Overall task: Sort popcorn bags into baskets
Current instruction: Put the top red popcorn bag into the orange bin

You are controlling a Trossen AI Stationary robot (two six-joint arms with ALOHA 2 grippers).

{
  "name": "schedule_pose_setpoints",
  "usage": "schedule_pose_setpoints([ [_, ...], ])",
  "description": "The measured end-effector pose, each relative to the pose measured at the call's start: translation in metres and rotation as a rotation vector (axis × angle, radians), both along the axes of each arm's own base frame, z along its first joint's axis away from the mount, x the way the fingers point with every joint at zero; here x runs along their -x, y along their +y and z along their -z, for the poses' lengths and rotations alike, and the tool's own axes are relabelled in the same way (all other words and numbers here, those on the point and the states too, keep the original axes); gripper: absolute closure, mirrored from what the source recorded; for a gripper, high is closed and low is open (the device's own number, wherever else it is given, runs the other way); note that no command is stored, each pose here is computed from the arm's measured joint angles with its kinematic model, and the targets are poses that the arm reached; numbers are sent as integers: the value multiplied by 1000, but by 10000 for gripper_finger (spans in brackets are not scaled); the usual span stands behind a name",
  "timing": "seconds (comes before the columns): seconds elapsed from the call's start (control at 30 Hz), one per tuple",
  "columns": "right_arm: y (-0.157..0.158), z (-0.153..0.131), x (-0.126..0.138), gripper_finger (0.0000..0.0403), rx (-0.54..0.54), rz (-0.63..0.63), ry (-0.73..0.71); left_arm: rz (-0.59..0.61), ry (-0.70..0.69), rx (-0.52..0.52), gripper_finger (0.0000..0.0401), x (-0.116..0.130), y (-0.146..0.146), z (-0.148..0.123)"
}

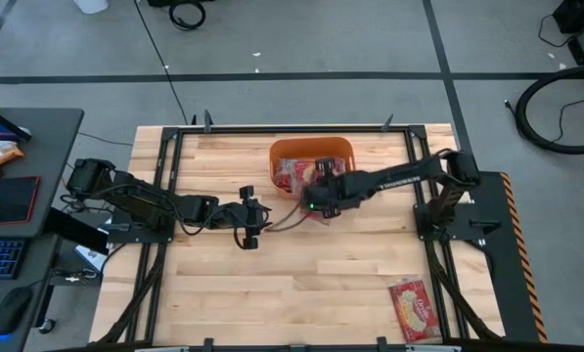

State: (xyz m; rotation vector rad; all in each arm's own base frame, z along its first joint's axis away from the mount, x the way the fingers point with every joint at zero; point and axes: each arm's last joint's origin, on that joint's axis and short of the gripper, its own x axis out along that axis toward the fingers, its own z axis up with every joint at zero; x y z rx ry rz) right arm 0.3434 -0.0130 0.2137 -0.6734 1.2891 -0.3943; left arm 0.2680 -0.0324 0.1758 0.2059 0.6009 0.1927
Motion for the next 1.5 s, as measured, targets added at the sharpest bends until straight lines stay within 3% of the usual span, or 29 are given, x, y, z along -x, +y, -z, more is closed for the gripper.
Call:
schedule_pose_setpoints([
  [0.2, -15, 1, -1, 388, -124, 4, -15, 0, 0, -1, 216, 0, 0, 0],
  [0.37, -13, -4, 1, 379, -94, 16, -27, 0, 0, -1, 216, 0, 0, 0],
  [0.7, -15, -11, 4, 382, -202, 40, -88, -3, -1, 3, 216, 0, 0, 0],
  [1.0, 19, -31, 11, 368, -340, 39, -224, -1, 0, 0, 216, 0, 0, 0],
  [1.13, 43, -34, 12, 355, -480, 39, -271, -1, 0, 0, 216, 0, 0, 0],
  [1.3, 75, -15, 18, 327, -550, 21, -205, -4, -4, 7, 216, 0, 0, 0],
  [1.5, 104, 10, 24, 272, -606, 39, -231, -2, -9, 9, 216, 0, 0, -1],
])
